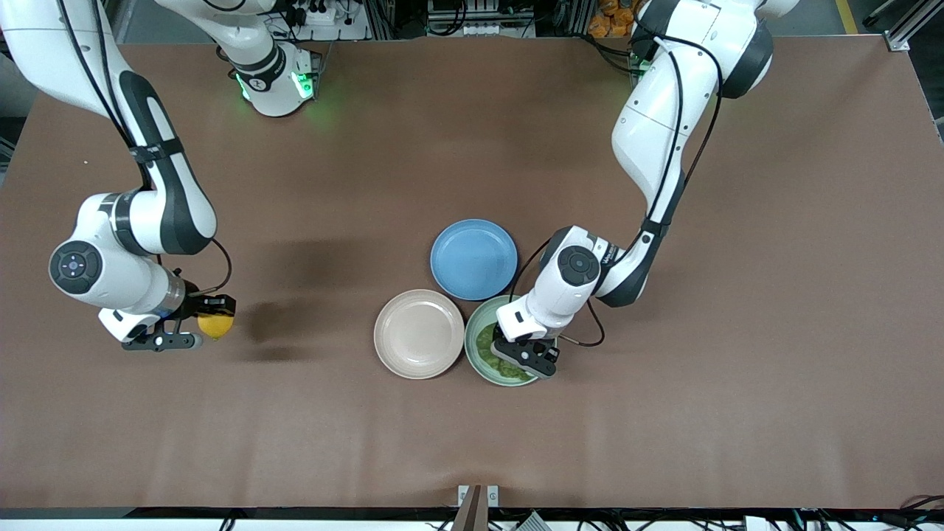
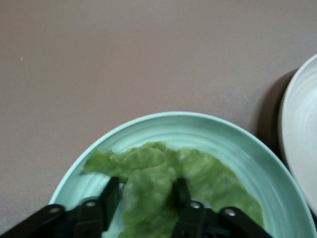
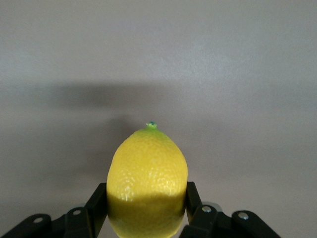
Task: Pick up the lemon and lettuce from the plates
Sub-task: 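Carry the lemon away while the left gripper pinches the lettuce leaf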
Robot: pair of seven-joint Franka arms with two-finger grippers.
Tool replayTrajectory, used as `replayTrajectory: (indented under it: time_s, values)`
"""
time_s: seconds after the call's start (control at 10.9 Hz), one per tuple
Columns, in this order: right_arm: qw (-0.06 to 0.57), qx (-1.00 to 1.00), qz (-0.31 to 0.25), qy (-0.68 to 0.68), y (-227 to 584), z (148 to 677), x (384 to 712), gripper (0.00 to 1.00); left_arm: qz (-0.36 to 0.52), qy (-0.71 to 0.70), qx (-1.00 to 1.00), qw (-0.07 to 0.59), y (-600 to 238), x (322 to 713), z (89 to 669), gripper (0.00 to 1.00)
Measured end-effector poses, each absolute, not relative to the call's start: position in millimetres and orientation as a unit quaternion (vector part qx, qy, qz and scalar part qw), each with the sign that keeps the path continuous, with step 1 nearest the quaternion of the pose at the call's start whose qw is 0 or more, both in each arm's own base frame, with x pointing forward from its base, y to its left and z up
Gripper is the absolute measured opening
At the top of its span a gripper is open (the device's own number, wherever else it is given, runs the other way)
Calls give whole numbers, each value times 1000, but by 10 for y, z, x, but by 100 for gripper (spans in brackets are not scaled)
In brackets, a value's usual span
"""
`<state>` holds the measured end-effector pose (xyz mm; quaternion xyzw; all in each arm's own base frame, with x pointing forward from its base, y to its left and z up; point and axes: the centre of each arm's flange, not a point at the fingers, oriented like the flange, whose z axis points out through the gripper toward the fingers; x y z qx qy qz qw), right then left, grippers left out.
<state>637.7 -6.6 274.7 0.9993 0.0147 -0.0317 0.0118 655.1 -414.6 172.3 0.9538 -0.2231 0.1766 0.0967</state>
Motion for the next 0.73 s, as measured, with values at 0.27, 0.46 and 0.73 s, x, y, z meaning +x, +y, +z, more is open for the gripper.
replayTrajectory:
  time_s: [0.27, 0.46, 0.73]
  values:
    - [10, 999, -42, 11, -119, 2543, 6337, 67, 180, -225, 953, 98, -4155, 6553, 1736, 16]
    - [9, 999, -43, 3, -215, 2446, 6333, 67, 182, -224, 952, 98, -4152, 6562, 1748, 2]
    - [6, 998, -58, -11, -391, 2177, 6291, 80, 156, -222, 958, 88, -4068, 6606, 1792, 2]
